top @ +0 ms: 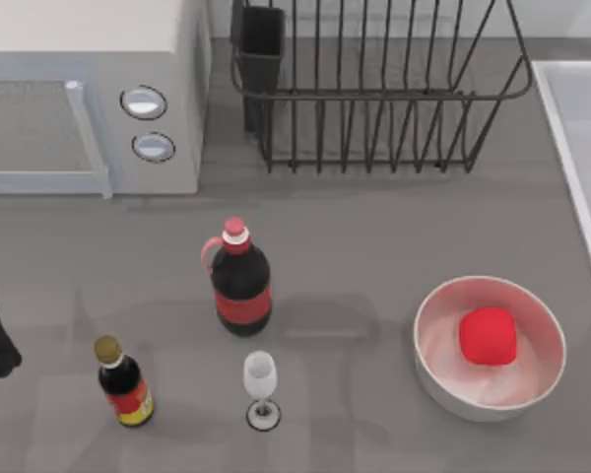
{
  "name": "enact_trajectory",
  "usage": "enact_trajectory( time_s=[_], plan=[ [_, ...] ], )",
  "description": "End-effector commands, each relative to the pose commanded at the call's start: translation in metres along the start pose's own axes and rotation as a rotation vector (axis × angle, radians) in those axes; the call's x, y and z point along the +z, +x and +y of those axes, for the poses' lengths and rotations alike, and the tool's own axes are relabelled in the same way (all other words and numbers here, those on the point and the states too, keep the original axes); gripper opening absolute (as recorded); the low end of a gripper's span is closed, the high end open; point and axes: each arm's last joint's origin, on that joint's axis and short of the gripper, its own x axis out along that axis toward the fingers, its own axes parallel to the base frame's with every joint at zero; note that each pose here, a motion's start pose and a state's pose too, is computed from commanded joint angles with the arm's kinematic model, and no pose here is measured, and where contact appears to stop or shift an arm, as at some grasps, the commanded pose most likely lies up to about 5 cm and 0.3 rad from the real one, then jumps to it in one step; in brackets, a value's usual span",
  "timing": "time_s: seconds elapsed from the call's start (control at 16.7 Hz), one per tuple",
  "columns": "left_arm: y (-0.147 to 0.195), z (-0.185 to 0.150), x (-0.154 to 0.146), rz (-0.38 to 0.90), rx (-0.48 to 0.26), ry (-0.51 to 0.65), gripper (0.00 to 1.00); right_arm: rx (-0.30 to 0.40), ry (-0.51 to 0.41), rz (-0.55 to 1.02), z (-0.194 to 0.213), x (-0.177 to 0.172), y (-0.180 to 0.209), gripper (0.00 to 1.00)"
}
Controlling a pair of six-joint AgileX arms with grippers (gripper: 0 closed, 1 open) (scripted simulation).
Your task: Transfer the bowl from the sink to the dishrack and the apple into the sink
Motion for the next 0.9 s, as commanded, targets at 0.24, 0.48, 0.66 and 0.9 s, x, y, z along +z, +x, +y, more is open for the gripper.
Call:
enact_trajectory(
  time_s=[0.24,0.48,0.66,0.9],
  plan=[
    [0.000,0.000,0.000,0.000,0.000,0.000,1.00,-0.019,-0.002,-0.021,0.025,-0.074,-0.062,0.00],
    [0.000,0.000,0.000,0.000,0.000,0.000,1.00,-0.008,-0.001,-0.008,0.043,-0.113,-0.081,0.00],
    [0.000,0.000,0.000,0.000,0.000,0.000,1.00,-0.009,-0.001,-0.011,0.044,-0.116,-0.083,0.00],
    [0.000,0.000,0.000,0.000,0.000,0.000,1.00,-0.016,-0.012,-0.011,0.045,-0.111,-0.081,0.00]
  ],
)
